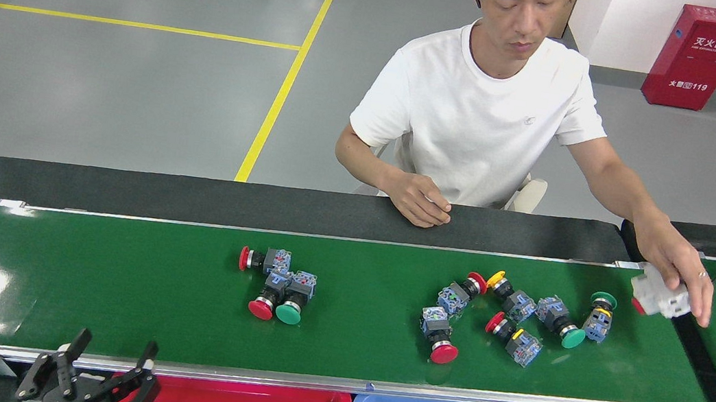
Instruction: Pick switch part from conveyor to tray
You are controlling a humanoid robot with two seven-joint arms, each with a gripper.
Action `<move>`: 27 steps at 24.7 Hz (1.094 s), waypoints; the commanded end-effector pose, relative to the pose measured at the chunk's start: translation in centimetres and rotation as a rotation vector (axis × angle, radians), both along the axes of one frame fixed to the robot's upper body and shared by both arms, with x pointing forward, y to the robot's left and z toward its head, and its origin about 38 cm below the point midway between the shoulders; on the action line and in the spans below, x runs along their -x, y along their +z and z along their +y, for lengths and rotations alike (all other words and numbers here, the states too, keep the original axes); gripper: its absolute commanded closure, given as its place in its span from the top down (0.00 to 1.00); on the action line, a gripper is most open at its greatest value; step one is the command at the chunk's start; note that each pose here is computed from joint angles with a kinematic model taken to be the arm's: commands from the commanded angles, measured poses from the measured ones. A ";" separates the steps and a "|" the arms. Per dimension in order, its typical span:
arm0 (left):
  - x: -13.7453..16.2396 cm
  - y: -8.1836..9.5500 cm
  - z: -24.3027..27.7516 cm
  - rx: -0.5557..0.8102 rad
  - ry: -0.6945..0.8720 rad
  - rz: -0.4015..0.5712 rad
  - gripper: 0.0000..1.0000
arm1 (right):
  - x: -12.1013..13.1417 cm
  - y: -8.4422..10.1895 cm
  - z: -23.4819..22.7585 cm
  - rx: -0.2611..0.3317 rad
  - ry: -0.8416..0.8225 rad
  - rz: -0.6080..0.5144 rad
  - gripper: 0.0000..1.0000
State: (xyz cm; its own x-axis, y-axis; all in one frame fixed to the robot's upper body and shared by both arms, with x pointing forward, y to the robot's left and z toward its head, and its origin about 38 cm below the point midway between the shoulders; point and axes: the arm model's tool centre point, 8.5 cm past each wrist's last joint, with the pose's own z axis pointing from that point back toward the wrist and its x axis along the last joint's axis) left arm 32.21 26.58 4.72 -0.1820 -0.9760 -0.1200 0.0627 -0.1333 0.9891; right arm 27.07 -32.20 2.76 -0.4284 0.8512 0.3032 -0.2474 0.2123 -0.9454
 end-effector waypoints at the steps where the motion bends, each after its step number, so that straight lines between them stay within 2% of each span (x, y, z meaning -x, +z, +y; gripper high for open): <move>1: -1.4 0.1 -1.2 -0.027 -0.037 -0.007 1.00 | -0.8 1.1 0.5 -0.004 0.015 -0.029 0.95; 4: -3.2 -0.4 -3.3 -0.042 -0.086 0.005 1.00 | -3.2 3.3 2.5 -0.049 0.019 -0.117 0.94; 7: -4.1 -0.9 -3.8 -0.045 -0.096 0.018 1.00 | -5.8 6.0 3.4 -0.053 0.031 -0.207 0.91; 10: -4.6 -1.8 -4.1 -0.060 -0.105 0.046 1.00 | -9.2 7.9 2.6 -0.079 -0.168 -0.207 0.90; 11: -4.7 -2.0 -4.1 -0.060 -0.105 0.052 1.00 | -9.8 8.0 2.6 -0.075 -0.213 -0.195 0.89; 15: -5.8 -2.3 -3.8 -0.063 -0.095 0.065 1.00 | -12.7 8.0 5.8 0.001 -0.397 -0.133 0.89; 17: -6.2 -2.0 -3.3 -0.068 -0.081 0.059 1.00 | -12.8 7.5 8.1 0.010 -0.418 -0.116 0.90; 19: -6.4 -1.9 -2.9 -0.075 -0.066 0.055 1.00 | -12.2 7.4 10.5 0.027 -0.390 -0.148 0.93; 22: -7.2 -1.5 -2.8 -0.078 -0.064 0.047 1.00 | -9.7 6.2 10.8 0.041 -0.378 -0.161 0.96; 24: -8.5 -1.2 -2.6 -0.079 -0.058 0.048 1.00 | -8.1 5.6 12.6 0.040 -0.318 -0.150 0.96; 27: -10.1 -1.3 -2.3 -0.080 -0.050 0.063 1.00 | -7.6 5.1 13.4 0.055 -0.303 -0.139 0.95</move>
State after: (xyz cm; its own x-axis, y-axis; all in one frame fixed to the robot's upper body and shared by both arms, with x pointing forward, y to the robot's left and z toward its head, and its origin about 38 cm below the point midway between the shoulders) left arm 41.56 23.69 2.68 -0.2513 -0.9532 -0.1683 0.1321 -0.2060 0.9696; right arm 34.45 -18.77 7.01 -0.1853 0.9575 0.2209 -0.0813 0.2091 -0.9745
